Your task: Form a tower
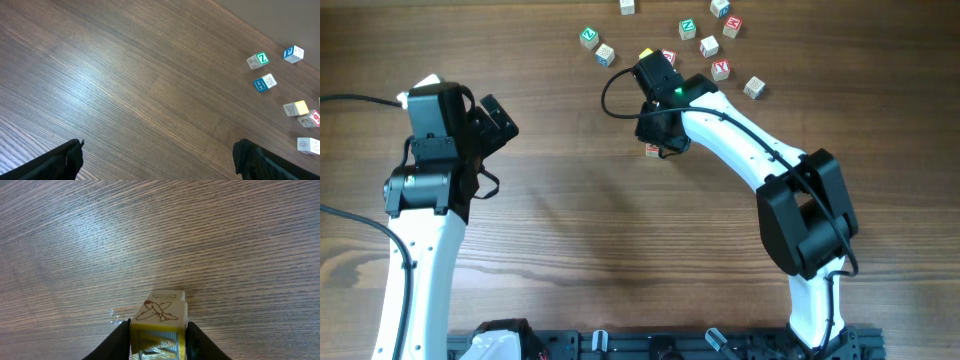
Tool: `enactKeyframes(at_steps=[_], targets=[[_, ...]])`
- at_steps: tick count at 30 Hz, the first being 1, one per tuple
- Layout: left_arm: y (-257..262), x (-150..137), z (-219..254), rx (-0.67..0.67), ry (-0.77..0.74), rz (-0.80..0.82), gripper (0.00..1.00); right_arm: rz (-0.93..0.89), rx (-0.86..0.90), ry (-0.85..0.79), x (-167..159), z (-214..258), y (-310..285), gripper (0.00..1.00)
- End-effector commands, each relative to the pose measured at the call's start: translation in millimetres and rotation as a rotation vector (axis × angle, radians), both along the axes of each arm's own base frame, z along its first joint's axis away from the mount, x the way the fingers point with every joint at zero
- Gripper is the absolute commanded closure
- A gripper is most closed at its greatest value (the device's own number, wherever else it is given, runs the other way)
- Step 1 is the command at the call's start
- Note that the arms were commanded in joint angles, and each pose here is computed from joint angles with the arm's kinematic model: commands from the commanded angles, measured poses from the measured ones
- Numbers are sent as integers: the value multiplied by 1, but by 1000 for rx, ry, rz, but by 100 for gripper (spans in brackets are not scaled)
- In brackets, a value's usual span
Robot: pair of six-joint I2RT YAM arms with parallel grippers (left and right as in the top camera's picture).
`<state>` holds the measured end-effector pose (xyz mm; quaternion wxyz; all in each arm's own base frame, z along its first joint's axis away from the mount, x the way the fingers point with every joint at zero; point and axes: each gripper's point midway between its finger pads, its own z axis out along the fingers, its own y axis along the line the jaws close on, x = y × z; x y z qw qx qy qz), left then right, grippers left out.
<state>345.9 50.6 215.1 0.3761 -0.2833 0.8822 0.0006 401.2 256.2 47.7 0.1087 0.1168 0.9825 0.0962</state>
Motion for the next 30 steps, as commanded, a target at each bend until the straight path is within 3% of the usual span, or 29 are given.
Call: enactKeyframes(at_steps=[1, 2, 4, 5, 9, 14, 22, 30], targets=[[4, 0, 0, 5, 1, 14, 1, 21, -9, 31, -5, -14, 0, 53], [4, 0, 0, 5, 1, 14, 1, 24, -10, 31, -5, -13, 0, 46], [4, 0, 0, 5, 1, 14, 1, 96, -4, 16, -3, -9, 4, 3], [4, 0, 0, 5, 1, 14, 1, 127, -7, 6, -2, -5, 5, 0], [4, 0, 0, 5, 0, 14, 0, 173, -3, -66, 11, 32, 8, 0], [4, 0, 0, 5, 0, 14, 0, 292, -10, -297, 73, 93, -8, 1], [4, 2, 1, 6, -7, 14, 0, 330, 24, -332, 125, 54, -48, 1], [4, 1, 1, 5, -7, 14, 0, 437, -67, -298, 133, -17, -38, 1]])
